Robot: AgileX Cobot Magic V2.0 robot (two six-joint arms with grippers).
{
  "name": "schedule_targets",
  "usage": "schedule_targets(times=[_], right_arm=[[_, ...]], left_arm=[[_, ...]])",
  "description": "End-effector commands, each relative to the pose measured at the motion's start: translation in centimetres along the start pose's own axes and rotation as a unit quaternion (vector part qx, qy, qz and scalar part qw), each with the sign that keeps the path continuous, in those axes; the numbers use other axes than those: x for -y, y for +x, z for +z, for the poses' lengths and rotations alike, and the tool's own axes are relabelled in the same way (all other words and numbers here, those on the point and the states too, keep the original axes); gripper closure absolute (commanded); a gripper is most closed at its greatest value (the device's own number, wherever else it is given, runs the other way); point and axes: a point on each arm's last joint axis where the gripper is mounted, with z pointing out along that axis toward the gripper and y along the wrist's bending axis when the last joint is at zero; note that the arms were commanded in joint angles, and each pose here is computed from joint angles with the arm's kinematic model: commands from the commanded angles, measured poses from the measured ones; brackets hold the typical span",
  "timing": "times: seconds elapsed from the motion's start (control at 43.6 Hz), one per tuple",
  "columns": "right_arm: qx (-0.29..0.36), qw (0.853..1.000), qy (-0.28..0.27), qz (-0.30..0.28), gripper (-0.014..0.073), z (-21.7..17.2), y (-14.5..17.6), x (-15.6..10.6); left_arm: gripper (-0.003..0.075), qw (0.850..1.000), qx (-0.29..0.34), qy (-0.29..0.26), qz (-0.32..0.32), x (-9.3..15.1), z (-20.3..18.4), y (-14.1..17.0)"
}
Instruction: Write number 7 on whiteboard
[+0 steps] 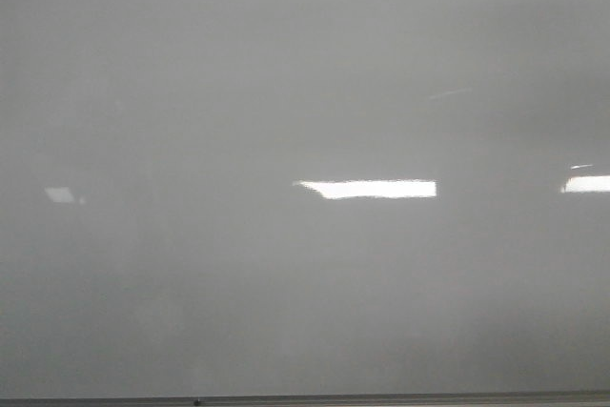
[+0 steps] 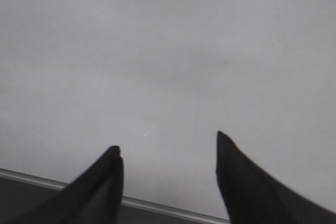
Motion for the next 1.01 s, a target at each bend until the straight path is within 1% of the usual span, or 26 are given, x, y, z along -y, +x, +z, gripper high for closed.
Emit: schedule_targets(times=[0.0, 0.229, 0.436, 0.597, 0.803, 0.987], right_arm=[[0.043, 0.999, 0.003, -0.006, 0.0062, -0.4, -1.4, 0.1], [0.046, 0.999, 0.003, -0.006, 0.0064, -0.4, -1.5, 0.1], [0.046, 0.999, 0.003, -0.006, 0.0064, -0.4, -1.5, 0.1], [0.046, 0.999, 0.003, -0.006, 0.0064, -0.4, -1.5, 0.1], [0.046, 0.999, 0.003, -0.006, 0.0064, -0.4, -1.5, 0.1], [0.045, 0.999, 0.003, -0.006, 0.0064, -0.4, -1.5, 0.1]], left_arm=[[0.0191, 0.999, 0.033, 0.006, 0.007, 0.2, 0.6, -1.6], [0.0195, 1.000, 0.001, 0.009, 0.003, 0.4, 4.6, -2.3], [0.0195, 0.998, -0.029, 0.028, -0.039, 0.9, 8.3, -3.4], [0.0195, 0.997, -0.052, 0.026, -0.041, 1.1, 11.6, -4.6], [0.0195, 0.997, -0.061, 0.024, -0.042, 1.2, 15.1, -5.9], [0.0195, 0.997, -0.066, 0.022, -0.041, 1.2, 17.7, -6.2]])
